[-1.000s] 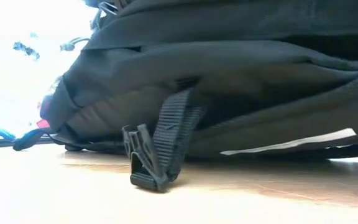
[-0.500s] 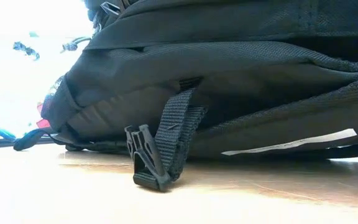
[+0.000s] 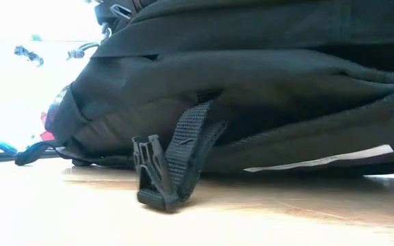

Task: Unpack backpack
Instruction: Open the backpack

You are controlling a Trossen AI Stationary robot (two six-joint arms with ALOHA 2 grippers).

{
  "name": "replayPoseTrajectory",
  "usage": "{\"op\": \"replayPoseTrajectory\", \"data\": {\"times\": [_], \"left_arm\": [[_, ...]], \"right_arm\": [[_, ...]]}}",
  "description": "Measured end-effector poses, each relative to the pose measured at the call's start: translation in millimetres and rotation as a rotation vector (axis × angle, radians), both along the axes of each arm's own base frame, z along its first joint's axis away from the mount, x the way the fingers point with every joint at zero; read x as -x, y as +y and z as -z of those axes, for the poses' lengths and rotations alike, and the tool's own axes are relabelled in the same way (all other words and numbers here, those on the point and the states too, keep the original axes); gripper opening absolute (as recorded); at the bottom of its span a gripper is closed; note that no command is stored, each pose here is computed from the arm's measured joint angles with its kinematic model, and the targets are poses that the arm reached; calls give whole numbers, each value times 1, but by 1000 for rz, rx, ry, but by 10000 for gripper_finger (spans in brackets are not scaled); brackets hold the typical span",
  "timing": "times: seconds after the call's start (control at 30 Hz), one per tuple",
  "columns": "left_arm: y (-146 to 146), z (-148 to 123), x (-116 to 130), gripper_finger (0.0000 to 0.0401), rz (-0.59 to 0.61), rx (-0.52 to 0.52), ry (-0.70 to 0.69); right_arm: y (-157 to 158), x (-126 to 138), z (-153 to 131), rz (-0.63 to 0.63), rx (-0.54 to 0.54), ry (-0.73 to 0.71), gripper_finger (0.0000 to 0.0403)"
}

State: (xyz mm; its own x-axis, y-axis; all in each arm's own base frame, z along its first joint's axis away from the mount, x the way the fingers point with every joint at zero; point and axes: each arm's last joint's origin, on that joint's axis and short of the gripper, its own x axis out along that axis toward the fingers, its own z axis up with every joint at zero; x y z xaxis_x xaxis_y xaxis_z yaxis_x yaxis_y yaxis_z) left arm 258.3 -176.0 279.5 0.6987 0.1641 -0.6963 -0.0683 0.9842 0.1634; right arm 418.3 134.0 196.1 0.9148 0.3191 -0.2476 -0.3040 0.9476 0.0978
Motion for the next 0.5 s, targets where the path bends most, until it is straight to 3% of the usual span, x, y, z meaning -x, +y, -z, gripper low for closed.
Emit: {"op": "replayPoseTrajectory", "data": {"times": [0.3, 0.5], "left_arm": [[-9, -8, 23, 124, -8, -105, 44], [-10, 21, 27, 172, -15, -138, 24]], "right_arm": [[5, 2, 1, -21, 3, 12, 0], [5, 2, 1, -18, 4, 11, 0]]}}
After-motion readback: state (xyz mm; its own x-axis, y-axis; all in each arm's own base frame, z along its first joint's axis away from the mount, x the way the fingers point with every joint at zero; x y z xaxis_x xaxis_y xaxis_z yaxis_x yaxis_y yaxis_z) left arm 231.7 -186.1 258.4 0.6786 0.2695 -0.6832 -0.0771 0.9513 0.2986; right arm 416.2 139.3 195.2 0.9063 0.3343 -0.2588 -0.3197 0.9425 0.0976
